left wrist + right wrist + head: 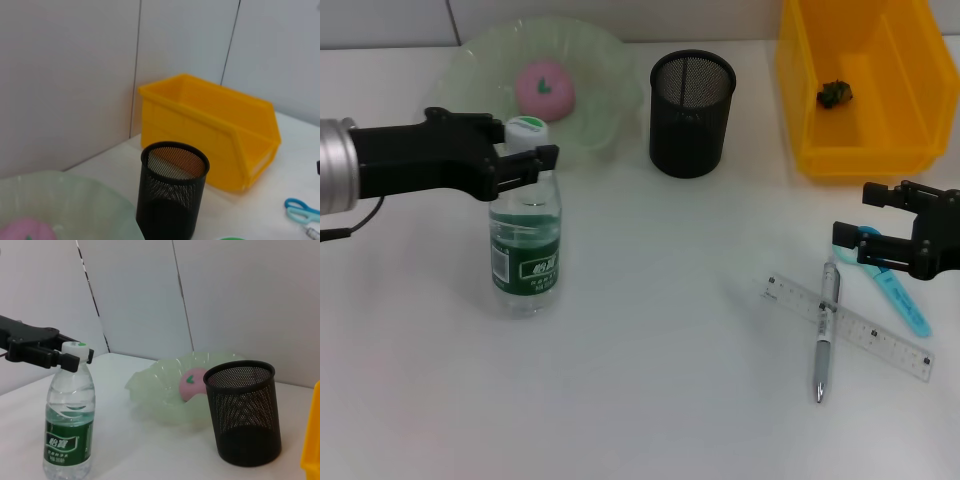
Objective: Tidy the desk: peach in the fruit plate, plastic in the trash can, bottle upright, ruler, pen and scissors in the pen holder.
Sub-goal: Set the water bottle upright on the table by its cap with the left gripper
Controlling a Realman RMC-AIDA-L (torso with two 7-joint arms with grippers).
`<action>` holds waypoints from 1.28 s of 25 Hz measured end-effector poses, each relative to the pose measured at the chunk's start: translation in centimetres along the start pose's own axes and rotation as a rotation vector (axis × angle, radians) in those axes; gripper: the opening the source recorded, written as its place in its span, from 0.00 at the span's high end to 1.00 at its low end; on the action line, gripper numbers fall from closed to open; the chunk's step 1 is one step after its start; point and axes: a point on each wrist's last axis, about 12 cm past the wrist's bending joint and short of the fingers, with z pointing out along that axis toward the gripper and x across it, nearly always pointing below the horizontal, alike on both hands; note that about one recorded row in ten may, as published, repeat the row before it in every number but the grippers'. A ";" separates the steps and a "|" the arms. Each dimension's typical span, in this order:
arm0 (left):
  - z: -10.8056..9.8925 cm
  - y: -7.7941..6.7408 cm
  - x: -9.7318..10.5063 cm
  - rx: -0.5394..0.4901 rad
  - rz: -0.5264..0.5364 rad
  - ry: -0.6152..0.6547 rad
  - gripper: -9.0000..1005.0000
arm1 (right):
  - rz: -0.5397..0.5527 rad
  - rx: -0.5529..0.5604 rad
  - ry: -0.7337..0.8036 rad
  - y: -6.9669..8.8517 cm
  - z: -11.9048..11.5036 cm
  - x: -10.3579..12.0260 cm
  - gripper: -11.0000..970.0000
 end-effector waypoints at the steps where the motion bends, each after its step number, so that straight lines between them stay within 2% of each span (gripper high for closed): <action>1: -0.3 0.3 0.4 0.002 -0.006 -0.016 0.55 | 0.000 -0.001 0.000 0.0 0.0 0.0 0.20; 2: -1.1 0.8 1.4 0.011 -0.024 -0.067 0.55 | -0.001 -0.001 0.001 0.0 0.0 0.0 0.20; 11: -1.4 1.1 2.2 0.017 -0.023 -0.089 0.55 | 0.001 -0.006 0.004 0.1 0.1 0.0 0.20; 22: -1.1 1.2 1.9 0.015 0.066 -0.098 0.55 | 0.001 -0.006 0.004 0.1 0.1 0.0 0.21; 32: -0.8 1.4 1.9 -0.003 0.100 -0.105 0.55 | -0.001 -0.010 0.004 0.1 0.3 -0.1 0.21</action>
